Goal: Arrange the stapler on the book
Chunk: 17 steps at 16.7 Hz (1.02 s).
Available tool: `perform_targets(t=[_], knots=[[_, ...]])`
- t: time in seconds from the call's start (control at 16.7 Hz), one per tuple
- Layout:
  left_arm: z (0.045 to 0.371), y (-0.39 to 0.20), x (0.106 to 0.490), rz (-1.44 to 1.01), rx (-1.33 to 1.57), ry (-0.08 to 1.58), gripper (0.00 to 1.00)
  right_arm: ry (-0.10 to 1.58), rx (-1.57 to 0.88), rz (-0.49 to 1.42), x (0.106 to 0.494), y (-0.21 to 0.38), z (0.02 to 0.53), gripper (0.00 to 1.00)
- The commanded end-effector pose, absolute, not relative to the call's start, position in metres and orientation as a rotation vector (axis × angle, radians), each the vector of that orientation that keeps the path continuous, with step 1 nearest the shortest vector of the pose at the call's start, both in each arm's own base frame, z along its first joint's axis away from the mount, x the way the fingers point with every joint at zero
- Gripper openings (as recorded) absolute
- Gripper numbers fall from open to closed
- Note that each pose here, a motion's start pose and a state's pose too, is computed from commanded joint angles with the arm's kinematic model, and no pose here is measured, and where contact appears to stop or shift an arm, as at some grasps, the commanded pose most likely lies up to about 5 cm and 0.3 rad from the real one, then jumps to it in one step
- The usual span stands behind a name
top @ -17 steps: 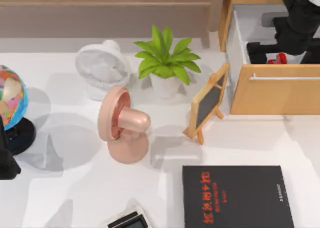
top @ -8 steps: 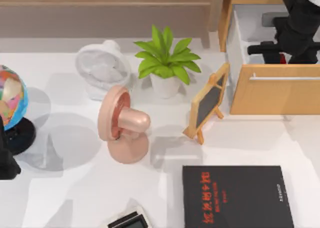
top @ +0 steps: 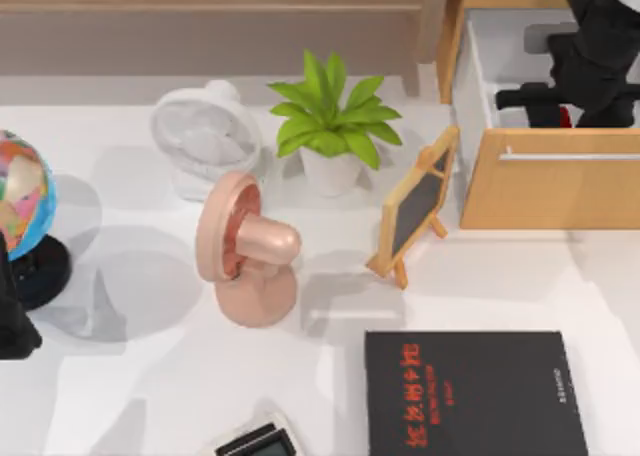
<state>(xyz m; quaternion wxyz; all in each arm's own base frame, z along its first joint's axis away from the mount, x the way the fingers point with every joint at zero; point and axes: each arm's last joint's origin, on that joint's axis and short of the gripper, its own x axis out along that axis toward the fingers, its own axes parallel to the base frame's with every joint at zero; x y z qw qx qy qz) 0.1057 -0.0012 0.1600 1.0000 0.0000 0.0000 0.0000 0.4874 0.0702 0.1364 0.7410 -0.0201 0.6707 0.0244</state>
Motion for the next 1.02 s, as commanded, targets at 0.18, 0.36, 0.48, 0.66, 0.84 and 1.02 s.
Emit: perform_targets(t=[0.18, 0.36, 0.48, 0.66, 0.84, 1.02], knots=[[0.16, -0.001, 0.106, 0.0, 0.0, 0.0, 1.0, 1.469, -0.045, 0.056, 0.487, 0.072, 0.137, 0.0], [0.16, -0.001, 0.106, 0.0, 0.0, 0.0, 1.0, 1.455, -0.049, 0.047, 0.484, 0.072, 0.148, 0.0], [0.16, -0.001, 0.106, 0.0, 0.0, 0.0, 1.0, 1.438, -0.051, 0.026, 0.477, 0.072, 0.163, 0.0], [0.16, -0.001, 0.106, 0.0, 0.0, 0.0, 1.0, 1.361, -0.037, -0.017, 0.462, 0.074, 0.2, 0.0], [0.16, -0.001, 0.106, 0.0, 0.0, 0.0, 1.0, 1.224, 0.003, -0.04, 0.441, 0.086, 0.248, 0.0], [0.16, -0.001, 0.106, 0.0, 0.0, 0.0, 1.0, 1.111, 0.057, -0.03, 0.409, 0.108, 0.286, 0.0]])
